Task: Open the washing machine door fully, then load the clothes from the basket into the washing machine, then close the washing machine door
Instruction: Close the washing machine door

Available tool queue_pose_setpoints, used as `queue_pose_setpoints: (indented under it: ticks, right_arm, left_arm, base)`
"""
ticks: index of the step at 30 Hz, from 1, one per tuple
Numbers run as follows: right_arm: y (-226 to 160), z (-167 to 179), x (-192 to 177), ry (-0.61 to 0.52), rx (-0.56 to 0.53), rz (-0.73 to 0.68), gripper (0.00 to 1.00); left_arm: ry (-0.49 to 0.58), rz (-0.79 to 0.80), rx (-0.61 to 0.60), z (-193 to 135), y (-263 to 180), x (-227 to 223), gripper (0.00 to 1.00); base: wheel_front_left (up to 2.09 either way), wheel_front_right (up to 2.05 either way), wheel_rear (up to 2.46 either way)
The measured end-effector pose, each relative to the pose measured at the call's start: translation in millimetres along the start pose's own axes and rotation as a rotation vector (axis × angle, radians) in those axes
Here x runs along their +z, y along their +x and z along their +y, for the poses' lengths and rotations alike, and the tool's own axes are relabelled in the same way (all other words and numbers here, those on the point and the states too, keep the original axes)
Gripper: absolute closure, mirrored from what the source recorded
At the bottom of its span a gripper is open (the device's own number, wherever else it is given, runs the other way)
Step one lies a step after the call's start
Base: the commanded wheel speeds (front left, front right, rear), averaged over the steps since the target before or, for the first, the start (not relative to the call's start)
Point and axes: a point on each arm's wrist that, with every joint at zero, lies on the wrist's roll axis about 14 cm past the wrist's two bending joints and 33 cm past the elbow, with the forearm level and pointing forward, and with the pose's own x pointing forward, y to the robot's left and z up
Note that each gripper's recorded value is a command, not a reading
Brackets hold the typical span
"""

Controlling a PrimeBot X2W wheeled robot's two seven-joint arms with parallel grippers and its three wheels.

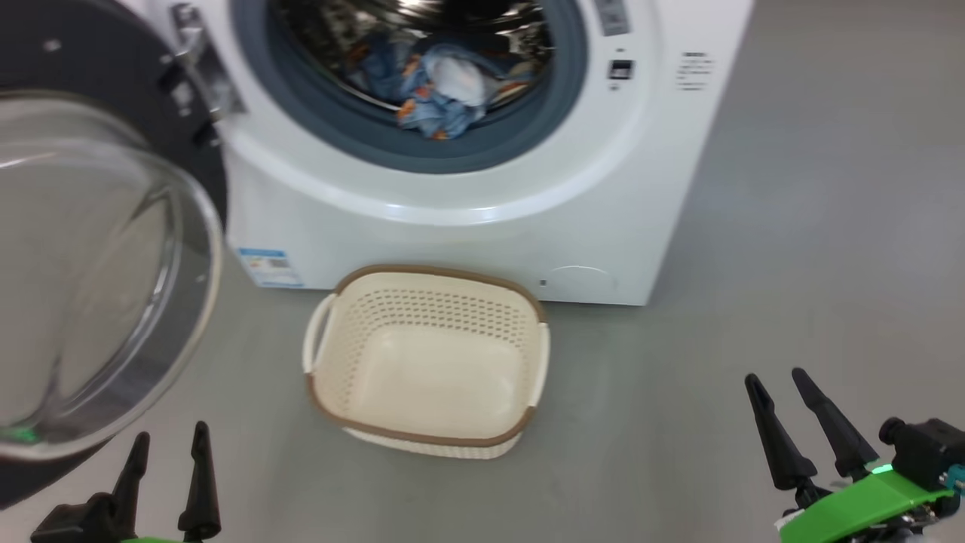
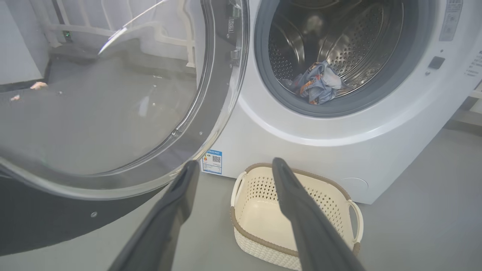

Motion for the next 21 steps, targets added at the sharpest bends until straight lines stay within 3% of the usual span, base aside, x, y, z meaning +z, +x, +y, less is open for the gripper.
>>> queue_pose_setpoints:
  ticks: [10,21]
  right_arm:
    - [46,68,-17,-0.014,0.231,0.050,0.00]
    - [63,132,-42,-0.006,0.420,0.120,0.00]
  left_arm:
    - [-0.038,-0.023,0.189,56,-43,6,0.00]
    - [-0.072,-0.051,0.372,102,-99,10,0.00]
  base:
    - [0.00,0.00,0.00]
    - [0.00,0.00,0.00]
